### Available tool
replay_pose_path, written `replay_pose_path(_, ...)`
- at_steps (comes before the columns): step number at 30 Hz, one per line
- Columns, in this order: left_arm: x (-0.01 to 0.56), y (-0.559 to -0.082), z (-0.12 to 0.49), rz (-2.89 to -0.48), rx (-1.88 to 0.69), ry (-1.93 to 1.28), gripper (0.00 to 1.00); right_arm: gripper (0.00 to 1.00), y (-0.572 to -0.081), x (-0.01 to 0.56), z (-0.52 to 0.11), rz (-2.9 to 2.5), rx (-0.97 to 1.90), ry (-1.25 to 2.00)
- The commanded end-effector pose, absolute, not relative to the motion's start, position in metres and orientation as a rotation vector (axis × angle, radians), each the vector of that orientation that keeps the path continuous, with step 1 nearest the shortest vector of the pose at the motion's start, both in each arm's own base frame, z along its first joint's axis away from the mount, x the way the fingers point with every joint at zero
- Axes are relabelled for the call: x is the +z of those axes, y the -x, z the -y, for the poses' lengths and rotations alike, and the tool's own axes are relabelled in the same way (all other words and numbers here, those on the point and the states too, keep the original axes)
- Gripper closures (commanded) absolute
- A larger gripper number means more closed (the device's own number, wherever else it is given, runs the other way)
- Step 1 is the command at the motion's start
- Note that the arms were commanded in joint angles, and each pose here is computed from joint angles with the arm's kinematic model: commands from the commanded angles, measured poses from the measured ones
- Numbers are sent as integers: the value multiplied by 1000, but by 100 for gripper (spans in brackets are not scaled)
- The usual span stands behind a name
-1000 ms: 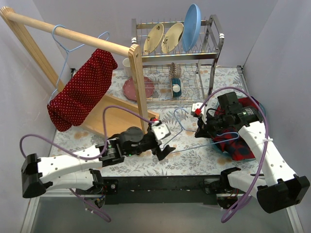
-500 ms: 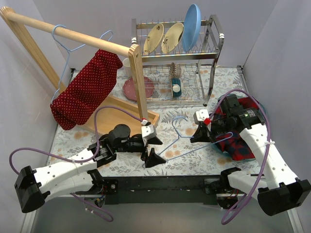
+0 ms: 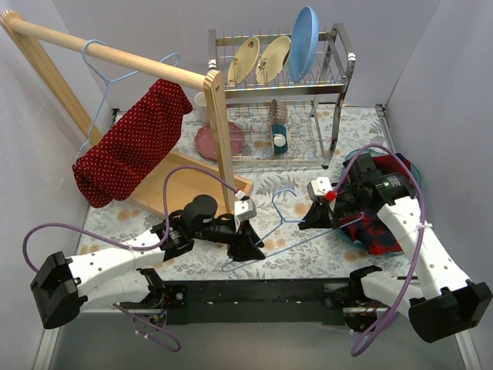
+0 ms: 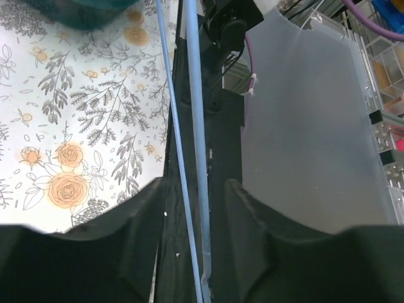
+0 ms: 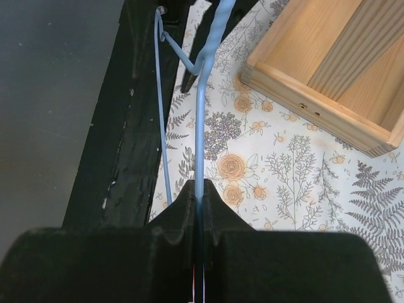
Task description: Place the skirt on the hanger
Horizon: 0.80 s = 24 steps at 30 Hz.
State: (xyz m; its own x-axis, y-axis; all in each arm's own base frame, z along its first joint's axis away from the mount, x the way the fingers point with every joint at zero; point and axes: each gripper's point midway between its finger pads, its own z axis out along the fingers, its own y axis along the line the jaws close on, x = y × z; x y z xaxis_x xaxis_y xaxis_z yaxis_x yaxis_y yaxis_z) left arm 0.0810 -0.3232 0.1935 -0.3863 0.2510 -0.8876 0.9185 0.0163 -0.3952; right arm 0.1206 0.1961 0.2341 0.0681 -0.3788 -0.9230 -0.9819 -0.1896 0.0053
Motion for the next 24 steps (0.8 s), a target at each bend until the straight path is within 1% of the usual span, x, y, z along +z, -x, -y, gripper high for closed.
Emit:
replay_pose_path(1,216,-92,330,-1672,-1399,-1141,78,99,-117,239,-201,-1310,1134,1646)
replay_pose_path(4,217,-95,329,-1676,-1380,-1123,100,99,-116,234,-201,-1321,1134,1646)
replay_pose_path(9,223,-95,323,-1661,-1360,-1111,100,98,-116,227,-202,-1349,1140,1632)
replay_pose_path(10,223,-95,321,-1662,-1347,-1106,100,93,-117,228,-202,-1360,1142,1623)
replay_pose_path(11,224,-100,319,-1666,-1315,-1084,100,84,-119,229,-201,-1377,1129,1615)
replay_pose_path(12,223,-100,312,-1694,-1285,-1073,100,64,-122,230,-202,-1381,1114,1605)
replay_pose_path(14,220,-110,304,-1711,-1197,-1041,100,44,-124,233,-200,-1413,1084,1592)
replay_pose_path(15,221,-110,297,-1722,-1168,-1036,100,30,-130,237,-200,-1419,1052,1578)
replay_pose_path(16,222,-112,294,-1721,-1138,-1034,100,26,-134,245,-199,-1455,1037,1541)
replay_pose_path(17,223,-115,290,-1725,-1110,-1025,100,10,-141,248,-195,-1487,981,1516)
replay_pose_path(18,222,-118,284,-1747,-1071,-1012,100,5,-152,254,-188,-1522,922,1466)
replay_pose_path(19,225,-118,280,-1733,-1049,-1016,100,3,-167,267,-182,-1571,848,1390)
replay_pose_path(22,223,-120,271,-1753,-999,-1015,100,1,-195,297,-156,-1626,676,1223)
replay_pose_path(23,222,-120,269,-1754,-988,-1018,100,1,-199,320,-149,-1615,630,1160)
replay_pose_path(24,220,-120,267,-1764,-980,-1014,100,1,-209,330,-135,-1653,569,1069)
